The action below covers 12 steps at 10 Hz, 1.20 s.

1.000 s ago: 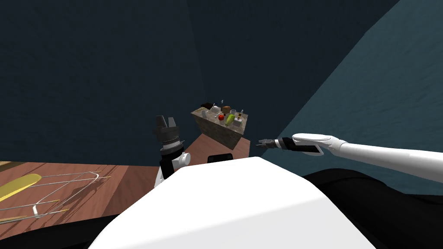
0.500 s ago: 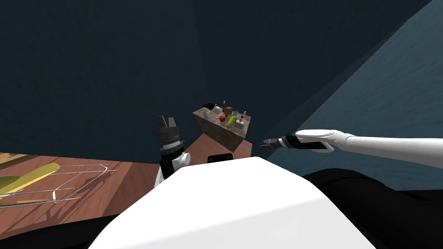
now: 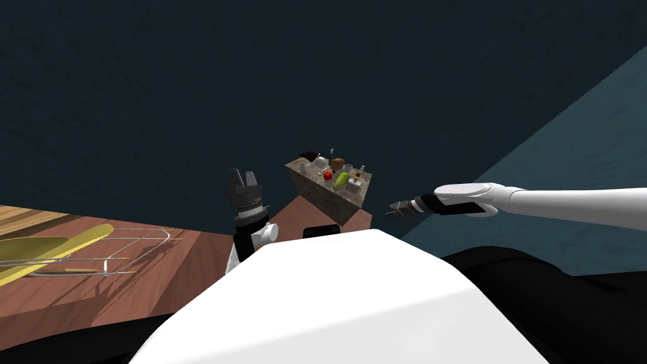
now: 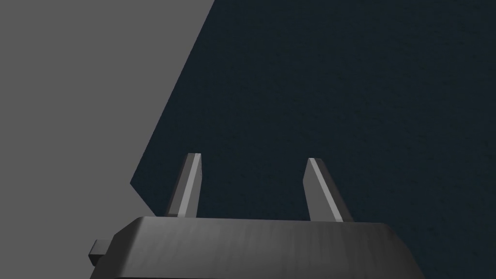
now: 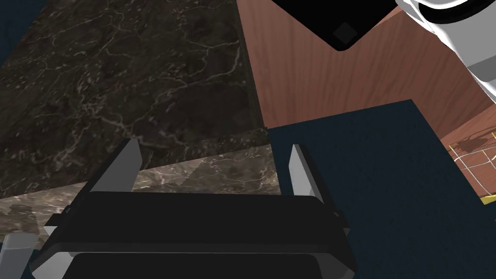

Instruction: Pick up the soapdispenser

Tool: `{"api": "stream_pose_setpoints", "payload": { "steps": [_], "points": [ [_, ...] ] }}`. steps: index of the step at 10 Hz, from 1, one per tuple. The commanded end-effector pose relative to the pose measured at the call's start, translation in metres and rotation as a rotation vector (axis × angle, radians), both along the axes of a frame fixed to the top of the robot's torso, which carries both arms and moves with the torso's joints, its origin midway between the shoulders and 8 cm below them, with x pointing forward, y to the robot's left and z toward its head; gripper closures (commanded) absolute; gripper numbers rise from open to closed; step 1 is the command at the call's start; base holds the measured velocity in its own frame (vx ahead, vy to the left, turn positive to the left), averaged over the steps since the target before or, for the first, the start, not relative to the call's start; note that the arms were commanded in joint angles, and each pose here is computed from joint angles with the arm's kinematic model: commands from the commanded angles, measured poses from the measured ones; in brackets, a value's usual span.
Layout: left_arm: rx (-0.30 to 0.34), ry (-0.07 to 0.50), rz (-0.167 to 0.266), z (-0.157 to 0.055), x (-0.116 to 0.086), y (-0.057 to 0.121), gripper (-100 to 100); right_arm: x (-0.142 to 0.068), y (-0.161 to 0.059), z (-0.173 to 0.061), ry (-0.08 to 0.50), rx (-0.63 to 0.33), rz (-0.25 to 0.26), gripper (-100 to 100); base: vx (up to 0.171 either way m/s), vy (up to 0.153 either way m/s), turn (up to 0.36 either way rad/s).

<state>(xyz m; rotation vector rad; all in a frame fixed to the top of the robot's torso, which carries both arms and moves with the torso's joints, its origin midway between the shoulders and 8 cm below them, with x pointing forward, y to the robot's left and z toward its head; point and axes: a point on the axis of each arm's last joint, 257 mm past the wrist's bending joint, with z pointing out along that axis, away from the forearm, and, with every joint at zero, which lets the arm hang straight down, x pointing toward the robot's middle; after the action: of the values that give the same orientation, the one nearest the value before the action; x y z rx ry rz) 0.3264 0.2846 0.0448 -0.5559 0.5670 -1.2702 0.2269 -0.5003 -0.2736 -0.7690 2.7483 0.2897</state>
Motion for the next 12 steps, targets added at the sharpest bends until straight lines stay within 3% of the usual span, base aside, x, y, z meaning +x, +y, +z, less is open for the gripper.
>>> {"api": "stream_pose_setpoints", "payload": {
  "steps": [1, 4, 8, 9, 10, 11, 12],
  "points": [
    [0.000, 0.000, 0.000, 0.000, 0.000, 0.000, 0, 0.000, -0.011, 0.007, 0.017, -0.042, 0.013, -100, 0.099, -0.011, 0.167],
    [0.000, 0.000, 0.000, 0.000, 0.000, 0.000, 0, 0.012, -0.029, 0.024, 0.029, -0.125, 0.058, -100, 0.139, 0.034, 0.258],
    [0.000, 0.000, 0.000, 0.000, 0.000, 0.000, 0, 0.036, -0.016, 0.039, -0.012, -0.124, 0.096, -100, 0.190, 0.125, 0.215],
    [0.000, 0.000, 0.000, 0.000, 0.000, 0.000, 0, 0.031, -0.019, 0.036, -0.003, -0.128, 0.091, -100, 0.090, 0.086, 0.033],
    [0.000, 0.000, 0.000, 0.000, 0.000, 0.000, 0, 0.032, -0.018, 0.037, -0.005, -0.128, 0.092, 0, 0.018, 0.015, -0.005],
    [0.000, 0.000, 0.000, 0.000, 0.000, 0.000, 0, 0.029, -0.028, 0.035, -0.010, -0.128, 0.094, -100, 0.029, 0.039, 0.017],
    [0.000, 0.000, 0.000, 0.000, 0.000, 0.000, 0, 0.025, -0.036, 0.033, -0.014, -0.125, 0.097, -100, 0.043, 0.072, 0.009]
  ]
}}
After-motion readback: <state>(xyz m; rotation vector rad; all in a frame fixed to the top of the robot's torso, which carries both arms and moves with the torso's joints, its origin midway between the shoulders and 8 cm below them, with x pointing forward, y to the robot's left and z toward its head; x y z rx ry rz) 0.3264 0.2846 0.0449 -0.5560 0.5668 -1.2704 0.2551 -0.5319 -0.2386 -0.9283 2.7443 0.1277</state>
